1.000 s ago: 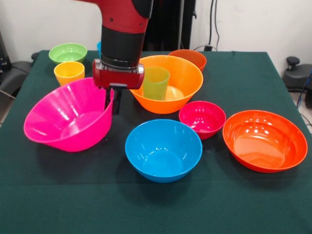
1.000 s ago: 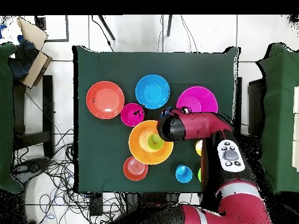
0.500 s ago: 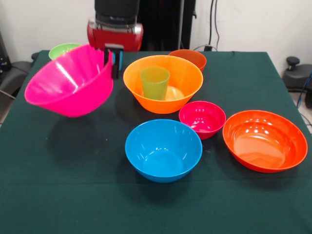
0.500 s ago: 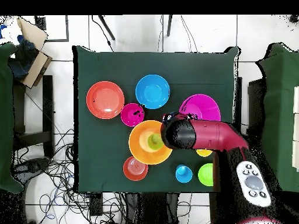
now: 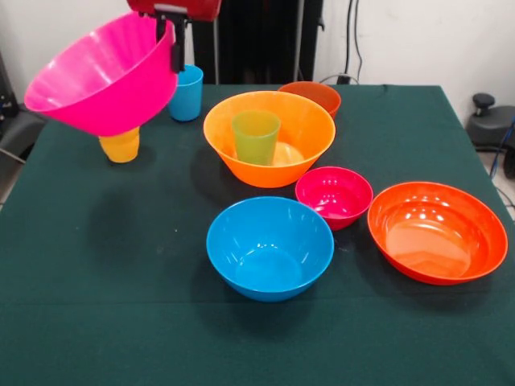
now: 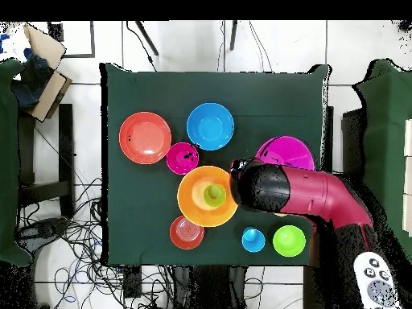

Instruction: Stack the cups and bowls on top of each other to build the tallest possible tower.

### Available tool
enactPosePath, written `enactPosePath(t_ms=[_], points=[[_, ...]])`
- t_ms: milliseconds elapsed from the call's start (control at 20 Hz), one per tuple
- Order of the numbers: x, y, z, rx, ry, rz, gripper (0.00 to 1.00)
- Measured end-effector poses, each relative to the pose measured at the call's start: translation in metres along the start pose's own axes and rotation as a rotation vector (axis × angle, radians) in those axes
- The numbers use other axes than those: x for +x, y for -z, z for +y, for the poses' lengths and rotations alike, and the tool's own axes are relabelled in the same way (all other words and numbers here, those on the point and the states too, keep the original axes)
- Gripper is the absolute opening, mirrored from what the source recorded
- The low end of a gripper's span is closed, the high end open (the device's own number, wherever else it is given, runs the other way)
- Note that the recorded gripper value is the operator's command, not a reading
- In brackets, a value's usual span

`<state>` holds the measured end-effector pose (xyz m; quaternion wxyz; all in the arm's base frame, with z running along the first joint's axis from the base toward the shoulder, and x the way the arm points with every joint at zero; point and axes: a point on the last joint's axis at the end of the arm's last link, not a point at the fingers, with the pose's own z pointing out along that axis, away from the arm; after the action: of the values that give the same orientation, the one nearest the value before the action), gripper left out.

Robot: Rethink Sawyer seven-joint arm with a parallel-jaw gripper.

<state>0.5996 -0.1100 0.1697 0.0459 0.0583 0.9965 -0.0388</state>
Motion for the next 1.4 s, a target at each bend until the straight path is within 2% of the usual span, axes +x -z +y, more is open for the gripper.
enactPosePath(t_ms=[100, 200, 400, 550, 850, 900, 1150, 1400], points=[[-0.003, 0.014, 0.002, -0.005, -0.011, -0.003, 0.0], [-0.002, 0.019, 0.005, -0.005, -0.013, -0.005, 0.0], [0.0, 0.042, 0.024, -0.006, 0.003, -0.01, 0.0], [0.002, 0.067, 0.051, -0.008, 0.03, -0.017, 0.0], [0.003, 0.098, 0.089, -0.005, 0.084, -0.027, 0.0], [0.004, 0.104, 0.102, -0.005, 0.103, -0.037, 0.0], [0.005, 0.106, 0.119, -0.014, 0.126, -0.041, 0.0], [0.008, 0.094, 0.12, -0.032, 0.111, -0.062, 0.0]])
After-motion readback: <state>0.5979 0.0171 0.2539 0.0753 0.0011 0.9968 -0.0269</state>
